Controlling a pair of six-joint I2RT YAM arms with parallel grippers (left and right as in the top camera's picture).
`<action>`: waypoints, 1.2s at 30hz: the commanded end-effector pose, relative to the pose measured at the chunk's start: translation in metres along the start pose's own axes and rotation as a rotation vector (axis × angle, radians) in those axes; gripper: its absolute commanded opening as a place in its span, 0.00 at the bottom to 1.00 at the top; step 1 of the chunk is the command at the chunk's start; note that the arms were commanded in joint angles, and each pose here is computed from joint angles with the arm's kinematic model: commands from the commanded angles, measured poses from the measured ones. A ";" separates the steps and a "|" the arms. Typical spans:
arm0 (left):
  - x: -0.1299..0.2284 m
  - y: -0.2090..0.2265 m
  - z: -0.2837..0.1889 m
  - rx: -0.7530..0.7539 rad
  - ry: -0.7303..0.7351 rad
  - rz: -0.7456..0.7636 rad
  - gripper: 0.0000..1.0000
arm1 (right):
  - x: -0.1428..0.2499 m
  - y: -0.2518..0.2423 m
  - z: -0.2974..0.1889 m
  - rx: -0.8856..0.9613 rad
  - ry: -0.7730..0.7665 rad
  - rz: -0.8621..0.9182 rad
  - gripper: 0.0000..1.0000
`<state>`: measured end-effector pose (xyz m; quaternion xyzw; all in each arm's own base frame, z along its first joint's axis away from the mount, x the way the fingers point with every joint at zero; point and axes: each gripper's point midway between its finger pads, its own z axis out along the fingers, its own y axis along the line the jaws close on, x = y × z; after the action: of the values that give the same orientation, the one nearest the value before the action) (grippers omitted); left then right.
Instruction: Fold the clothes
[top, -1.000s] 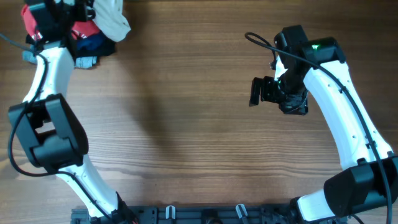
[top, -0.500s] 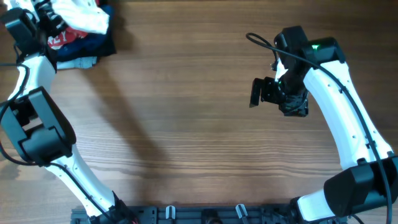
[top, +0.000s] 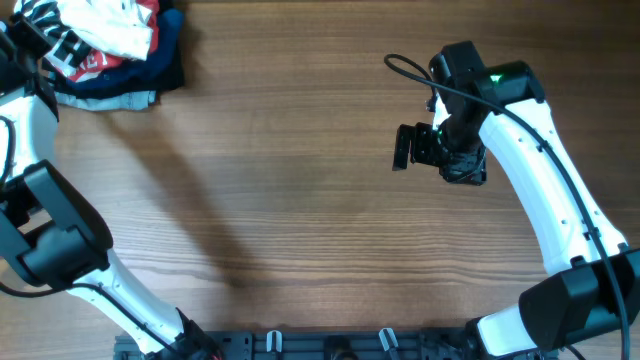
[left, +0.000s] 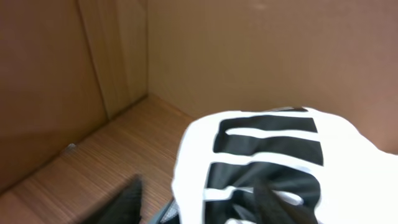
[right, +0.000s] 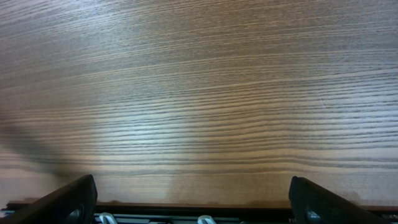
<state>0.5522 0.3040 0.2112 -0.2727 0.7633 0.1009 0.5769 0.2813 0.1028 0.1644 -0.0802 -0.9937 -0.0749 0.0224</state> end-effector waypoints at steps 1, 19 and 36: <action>-0.011 -0.015 -0.006 0.032 -0.009 -0.009 0.04 | 0.000 0.002 0.002 -0.004 -0.004 0.006 1.00; 0.017 -0.149 -0.011 0.325 -0.007 -0.046 0.45 | 0.009 0.026 0.006 -0.010 -0.012 -0.062 1.00; -0.042 -0.152 -0.521 0.866 0.281 0.050 1.00 | 0.045 0.019 -0.154 -0.225 -0.587 -0.140 1.00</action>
<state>0.2687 -0.0130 0.4395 -0.0625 0.8204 -0.2049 0.5301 0.2717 0.1293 0.2723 -0.0269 -0.9686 -0.1649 -0.1843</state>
